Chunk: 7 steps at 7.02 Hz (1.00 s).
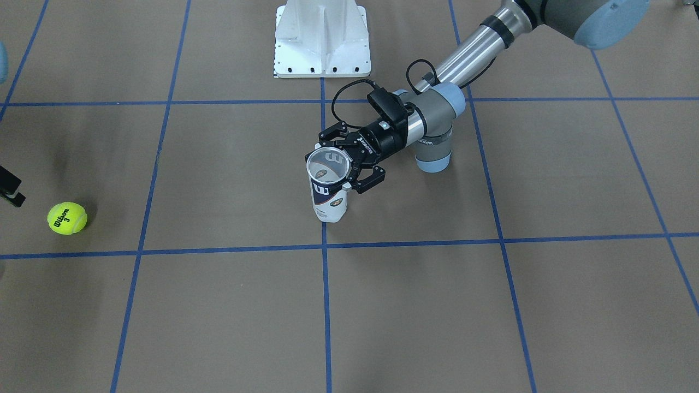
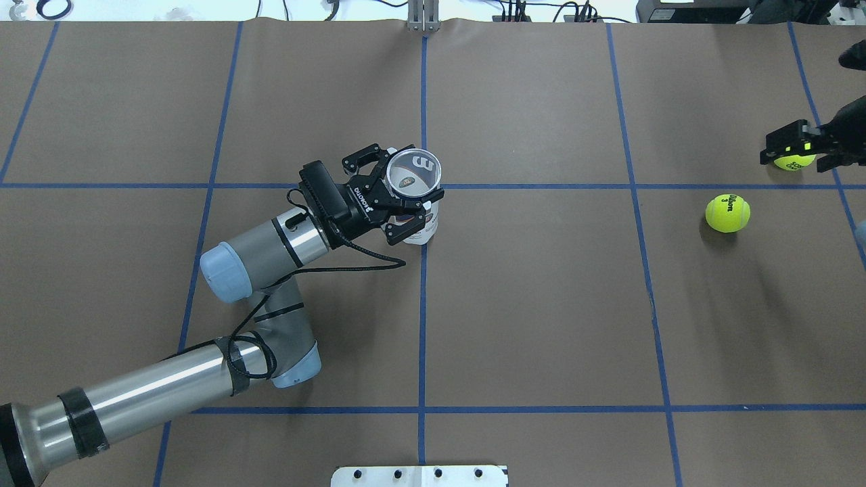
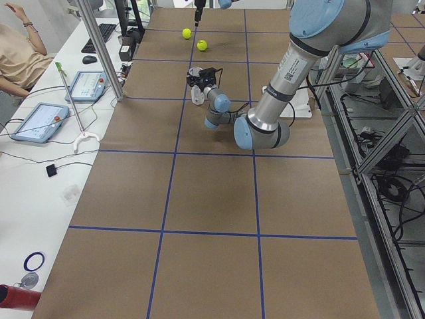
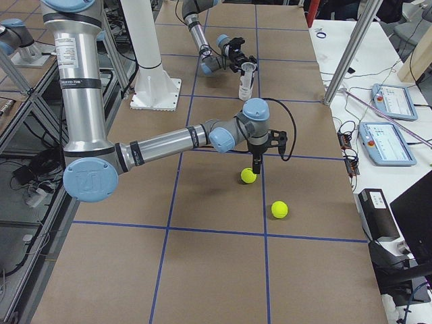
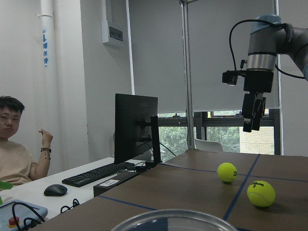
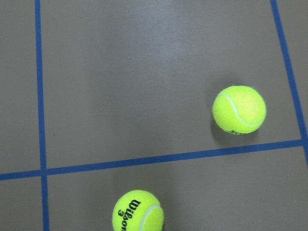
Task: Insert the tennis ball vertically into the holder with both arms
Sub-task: 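Move the right gripper down to the nearer yellow tennis ball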
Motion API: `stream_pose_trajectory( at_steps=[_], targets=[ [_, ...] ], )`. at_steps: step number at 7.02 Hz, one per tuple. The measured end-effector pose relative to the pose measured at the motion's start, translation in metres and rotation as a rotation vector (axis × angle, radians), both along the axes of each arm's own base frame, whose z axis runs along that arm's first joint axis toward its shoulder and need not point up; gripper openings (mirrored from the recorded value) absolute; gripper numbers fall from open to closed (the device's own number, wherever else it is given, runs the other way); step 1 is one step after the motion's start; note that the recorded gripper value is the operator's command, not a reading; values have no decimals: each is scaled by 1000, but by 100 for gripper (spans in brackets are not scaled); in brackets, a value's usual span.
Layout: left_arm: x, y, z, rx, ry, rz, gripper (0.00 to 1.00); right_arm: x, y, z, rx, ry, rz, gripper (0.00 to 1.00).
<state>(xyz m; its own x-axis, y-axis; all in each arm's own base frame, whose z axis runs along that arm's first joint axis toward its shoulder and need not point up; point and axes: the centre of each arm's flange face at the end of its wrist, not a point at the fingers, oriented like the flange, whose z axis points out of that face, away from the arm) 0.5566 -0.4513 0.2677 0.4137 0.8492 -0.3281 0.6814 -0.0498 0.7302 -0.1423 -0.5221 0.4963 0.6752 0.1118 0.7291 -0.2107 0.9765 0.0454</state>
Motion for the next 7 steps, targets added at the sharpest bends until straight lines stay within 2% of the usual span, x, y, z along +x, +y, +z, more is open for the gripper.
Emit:
stream_pose_trajectory(
  at_steps=[3,7],
  targets=[
    [1,1,0,0,0,1,84,-44,4,25,63,4,-42,100],
    [1,2,1,0,-2,3,85,-86,15,46,95,48,-91,99]
  ],
)
